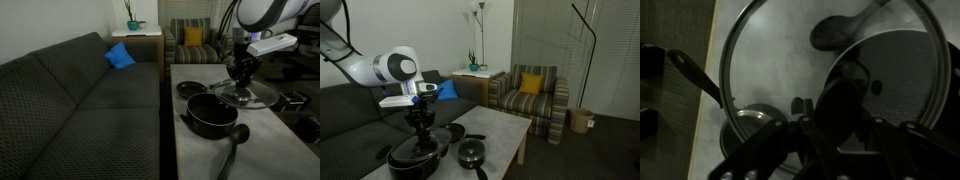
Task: Remove the lid from the black pot.
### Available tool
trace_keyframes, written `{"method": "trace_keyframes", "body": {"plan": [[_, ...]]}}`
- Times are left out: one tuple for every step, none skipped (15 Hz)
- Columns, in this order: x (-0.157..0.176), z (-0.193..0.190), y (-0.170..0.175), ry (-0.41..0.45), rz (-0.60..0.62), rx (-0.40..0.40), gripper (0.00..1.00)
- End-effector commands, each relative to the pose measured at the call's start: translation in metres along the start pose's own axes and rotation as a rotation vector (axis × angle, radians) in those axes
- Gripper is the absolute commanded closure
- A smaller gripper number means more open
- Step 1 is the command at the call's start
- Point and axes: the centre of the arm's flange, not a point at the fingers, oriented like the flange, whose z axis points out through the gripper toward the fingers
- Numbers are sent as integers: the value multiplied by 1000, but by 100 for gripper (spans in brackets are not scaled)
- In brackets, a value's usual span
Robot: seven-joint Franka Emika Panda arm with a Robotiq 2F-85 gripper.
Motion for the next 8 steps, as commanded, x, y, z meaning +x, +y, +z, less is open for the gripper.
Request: {"method": "trace_keyframes", "body": {"plan": [[-40,-1,44,-47,30,-57,86],[-45,8,56,-58,56,-69,86],[-51,15,67,-68,76,-77,86],[-60,24,80,-78,104,-87,86],[-68,31,91,-89,136,-90,86],[-77,40,102,-92,167,-93,86],[-85,48,110,-91,197,-93,86],[-91,56,117,-79,233,-90,86]]}}
